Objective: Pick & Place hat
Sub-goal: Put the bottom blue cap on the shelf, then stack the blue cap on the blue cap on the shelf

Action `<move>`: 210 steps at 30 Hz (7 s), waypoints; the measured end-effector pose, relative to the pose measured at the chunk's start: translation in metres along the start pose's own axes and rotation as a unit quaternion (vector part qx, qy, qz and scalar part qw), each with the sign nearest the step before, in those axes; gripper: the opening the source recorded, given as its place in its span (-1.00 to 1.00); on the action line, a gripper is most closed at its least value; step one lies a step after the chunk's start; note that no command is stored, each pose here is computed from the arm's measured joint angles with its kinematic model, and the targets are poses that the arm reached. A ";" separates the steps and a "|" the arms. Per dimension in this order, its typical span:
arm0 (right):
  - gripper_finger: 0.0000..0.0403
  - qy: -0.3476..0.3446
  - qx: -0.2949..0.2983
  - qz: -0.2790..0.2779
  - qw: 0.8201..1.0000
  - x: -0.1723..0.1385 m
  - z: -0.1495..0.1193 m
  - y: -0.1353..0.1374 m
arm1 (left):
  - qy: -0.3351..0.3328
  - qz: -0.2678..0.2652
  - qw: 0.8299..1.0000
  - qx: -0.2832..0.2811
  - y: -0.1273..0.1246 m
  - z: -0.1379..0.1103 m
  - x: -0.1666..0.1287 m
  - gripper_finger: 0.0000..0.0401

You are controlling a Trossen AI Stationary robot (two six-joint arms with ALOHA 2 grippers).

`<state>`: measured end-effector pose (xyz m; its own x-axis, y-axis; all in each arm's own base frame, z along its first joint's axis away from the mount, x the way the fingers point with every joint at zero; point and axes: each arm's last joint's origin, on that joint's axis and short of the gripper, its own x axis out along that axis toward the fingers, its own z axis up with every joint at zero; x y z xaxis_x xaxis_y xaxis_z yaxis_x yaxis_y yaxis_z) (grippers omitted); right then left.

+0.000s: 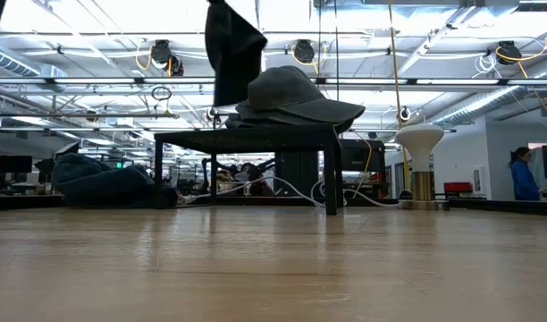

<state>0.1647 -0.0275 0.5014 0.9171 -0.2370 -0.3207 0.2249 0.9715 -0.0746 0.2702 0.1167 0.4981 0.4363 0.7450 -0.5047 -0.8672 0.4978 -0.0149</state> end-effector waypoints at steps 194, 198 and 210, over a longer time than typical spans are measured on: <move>-0.30 0.205 -0.112 0.026 0.972 0.073 -0.057 0.010 | 0.475 0.268 0.818 -0.182 0.195 -0.156 0.172 -0.08; -0.30 0.216 -0.122 0.031 0.968 0.079 -0.065 0.011 | 0.469 0.272 0.819 -0.186 0.193 -0.163 0.176 -0.08; -0.30 0.206 -0.135 0.033 0.969 0.084 -0.069 0.011 | 0.472 0.266 0.812 -0.217 0.192 -0.196 0.192 -0.08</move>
<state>0.2215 -0.0362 0.4081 0.7045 -0.2069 -0.6788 0.0257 0.9634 -0.2669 0.1405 0.2683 0.2291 -0.2290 0.0293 -0.9730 -0.9649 -0.1390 0.2229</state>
